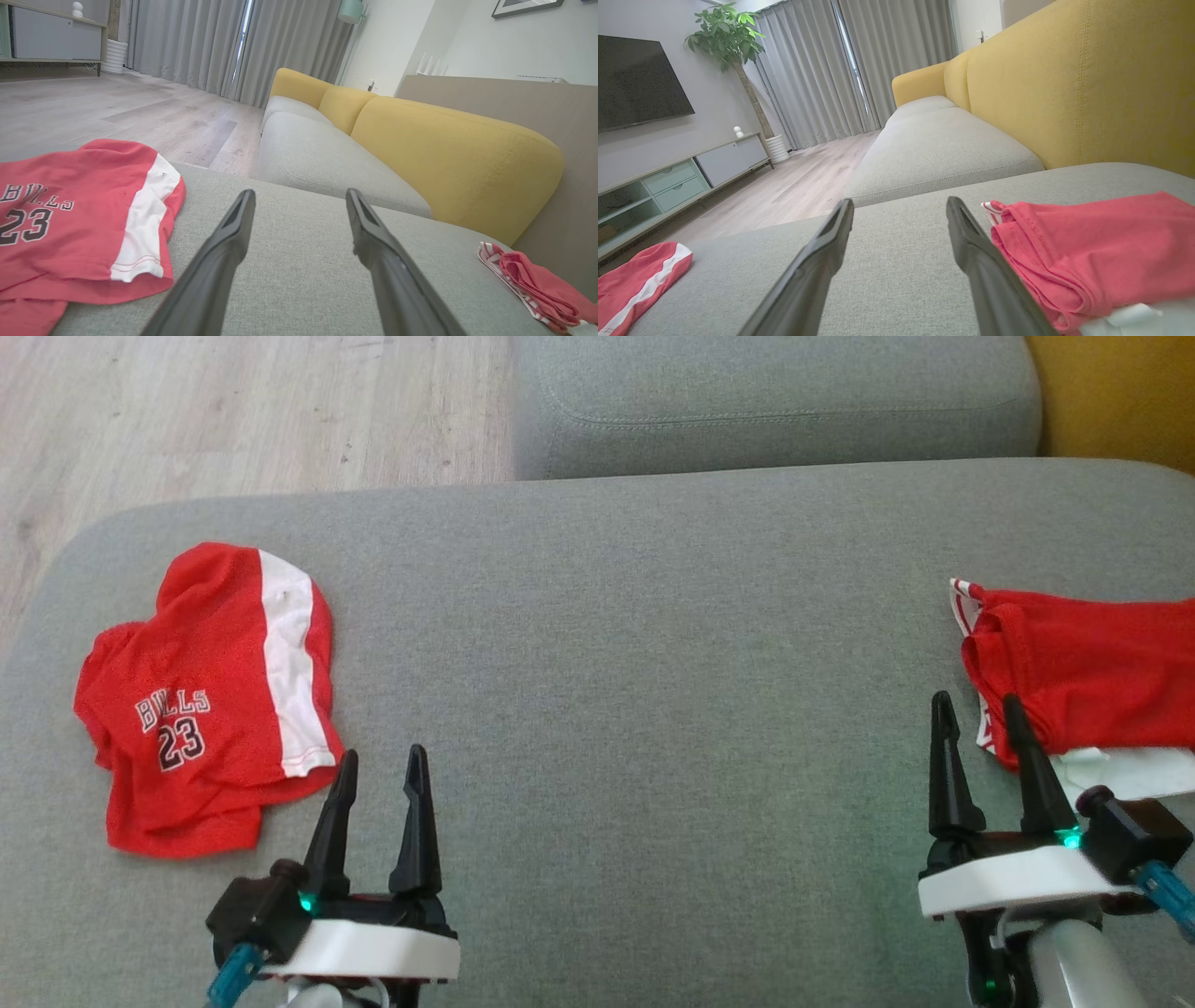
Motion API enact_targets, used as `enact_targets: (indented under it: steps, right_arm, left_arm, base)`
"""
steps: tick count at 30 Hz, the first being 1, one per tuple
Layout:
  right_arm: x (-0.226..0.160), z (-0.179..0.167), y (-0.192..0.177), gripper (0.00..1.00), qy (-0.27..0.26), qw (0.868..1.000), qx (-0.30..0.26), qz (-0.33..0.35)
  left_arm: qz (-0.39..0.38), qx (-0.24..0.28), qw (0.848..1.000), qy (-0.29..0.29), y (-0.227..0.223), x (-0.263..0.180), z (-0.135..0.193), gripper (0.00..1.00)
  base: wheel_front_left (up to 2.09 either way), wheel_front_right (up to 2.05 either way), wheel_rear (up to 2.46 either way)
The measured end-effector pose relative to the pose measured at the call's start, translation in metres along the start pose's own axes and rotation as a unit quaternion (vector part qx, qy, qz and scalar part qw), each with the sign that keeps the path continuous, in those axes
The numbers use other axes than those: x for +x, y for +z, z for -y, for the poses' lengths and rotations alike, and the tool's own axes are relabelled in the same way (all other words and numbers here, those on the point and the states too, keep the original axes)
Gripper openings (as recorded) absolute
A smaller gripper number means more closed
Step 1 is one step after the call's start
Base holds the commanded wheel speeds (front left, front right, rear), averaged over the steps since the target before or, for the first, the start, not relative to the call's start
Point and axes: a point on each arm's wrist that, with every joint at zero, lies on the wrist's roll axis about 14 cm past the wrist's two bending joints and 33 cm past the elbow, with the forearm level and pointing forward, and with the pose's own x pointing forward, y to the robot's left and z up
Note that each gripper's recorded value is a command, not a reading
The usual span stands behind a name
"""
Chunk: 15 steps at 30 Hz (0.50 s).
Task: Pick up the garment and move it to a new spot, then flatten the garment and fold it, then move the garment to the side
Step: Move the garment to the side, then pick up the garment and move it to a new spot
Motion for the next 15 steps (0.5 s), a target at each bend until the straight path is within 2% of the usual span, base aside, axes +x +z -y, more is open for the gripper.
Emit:
enact_targets:
  steps: [15]
  right_arm:
    - [0.0005, -0.0012, 0.0034, 1.0, 0.002, 1.0, 0.0, 0.005]
  left_arm:
    - [0.001, 0.0, 1.0, -0.002, 0.0005, 0.0004, 0.0012, 1.0]
  base:
    - [0.0, 0.0, 0.0]
